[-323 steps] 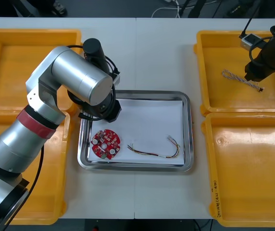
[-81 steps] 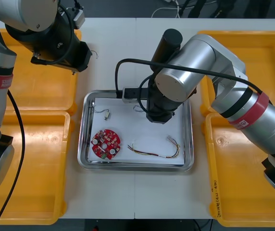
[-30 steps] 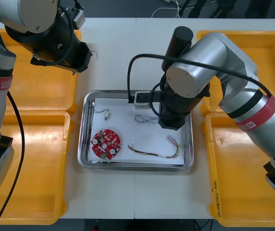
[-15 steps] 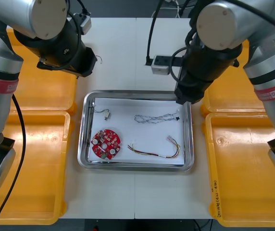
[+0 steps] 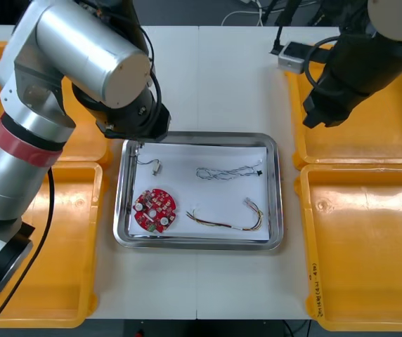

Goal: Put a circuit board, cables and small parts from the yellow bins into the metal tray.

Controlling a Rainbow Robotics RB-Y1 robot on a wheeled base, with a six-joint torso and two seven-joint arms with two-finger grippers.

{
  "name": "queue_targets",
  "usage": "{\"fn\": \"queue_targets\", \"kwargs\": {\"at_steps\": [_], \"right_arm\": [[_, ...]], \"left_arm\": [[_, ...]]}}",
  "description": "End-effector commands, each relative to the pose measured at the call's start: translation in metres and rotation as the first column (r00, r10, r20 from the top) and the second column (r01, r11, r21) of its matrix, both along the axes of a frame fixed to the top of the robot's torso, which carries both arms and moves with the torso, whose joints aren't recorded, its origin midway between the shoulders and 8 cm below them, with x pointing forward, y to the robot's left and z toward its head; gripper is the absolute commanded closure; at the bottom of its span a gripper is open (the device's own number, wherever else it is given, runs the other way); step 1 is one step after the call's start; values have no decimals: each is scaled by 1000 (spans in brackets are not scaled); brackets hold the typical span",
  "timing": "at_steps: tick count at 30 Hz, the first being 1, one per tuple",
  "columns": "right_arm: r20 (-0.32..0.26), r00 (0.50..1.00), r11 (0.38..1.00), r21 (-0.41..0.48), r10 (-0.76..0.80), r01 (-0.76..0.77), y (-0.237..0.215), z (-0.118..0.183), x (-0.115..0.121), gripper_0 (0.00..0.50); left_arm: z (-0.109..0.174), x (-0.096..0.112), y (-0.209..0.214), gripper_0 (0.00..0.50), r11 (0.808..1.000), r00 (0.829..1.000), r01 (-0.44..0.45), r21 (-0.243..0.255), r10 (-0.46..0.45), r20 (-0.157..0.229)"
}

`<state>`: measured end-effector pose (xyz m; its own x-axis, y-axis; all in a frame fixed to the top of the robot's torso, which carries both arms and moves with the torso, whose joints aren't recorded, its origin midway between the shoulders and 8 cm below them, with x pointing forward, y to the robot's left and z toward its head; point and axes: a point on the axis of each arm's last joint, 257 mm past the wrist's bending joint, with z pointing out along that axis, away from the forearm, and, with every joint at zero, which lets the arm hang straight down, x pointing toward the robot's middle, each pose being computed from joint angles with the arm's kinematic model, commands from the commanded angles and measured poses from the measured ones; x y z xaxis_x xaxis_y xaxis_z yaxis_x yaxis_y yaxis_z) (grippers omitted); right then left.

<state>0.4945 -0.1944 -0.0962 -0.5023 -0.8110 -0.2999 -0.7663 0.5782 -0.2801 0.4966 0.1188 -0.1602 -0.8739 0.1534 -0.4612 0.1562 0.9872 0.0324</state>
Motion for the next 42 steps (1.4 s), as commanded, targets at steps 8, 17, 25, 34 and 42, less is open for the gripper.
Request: {"fn": "queue_targets", "kwargs": {"at_steps": [8,17,25,34,42], "right_arm": [[27,936,923,180,-350,340,-63,29,-5,0],[-9,849,825,233,-528,515,-83,19,-19,0],[-45,755,718,276,-655,639,-101,8,-33,0],[-94,670,622,297,-736,725,-129,-6,-48,0],[-126,590,539,289,-797,791,-167,-20,-65,0]], "left_arm": [[-46,-15,-44,500,993,993,119,-1,-119,23],[-72,-21,-56,499,990,990,141,-22,-140,30],[-90,-7,-58,500,992,992,123,-26,-122,39],[-94,-4,-58,499,993,992,117,-20,-116,43],[-95,-2,-53,402,994,993,108,-13,-107,43]]}}
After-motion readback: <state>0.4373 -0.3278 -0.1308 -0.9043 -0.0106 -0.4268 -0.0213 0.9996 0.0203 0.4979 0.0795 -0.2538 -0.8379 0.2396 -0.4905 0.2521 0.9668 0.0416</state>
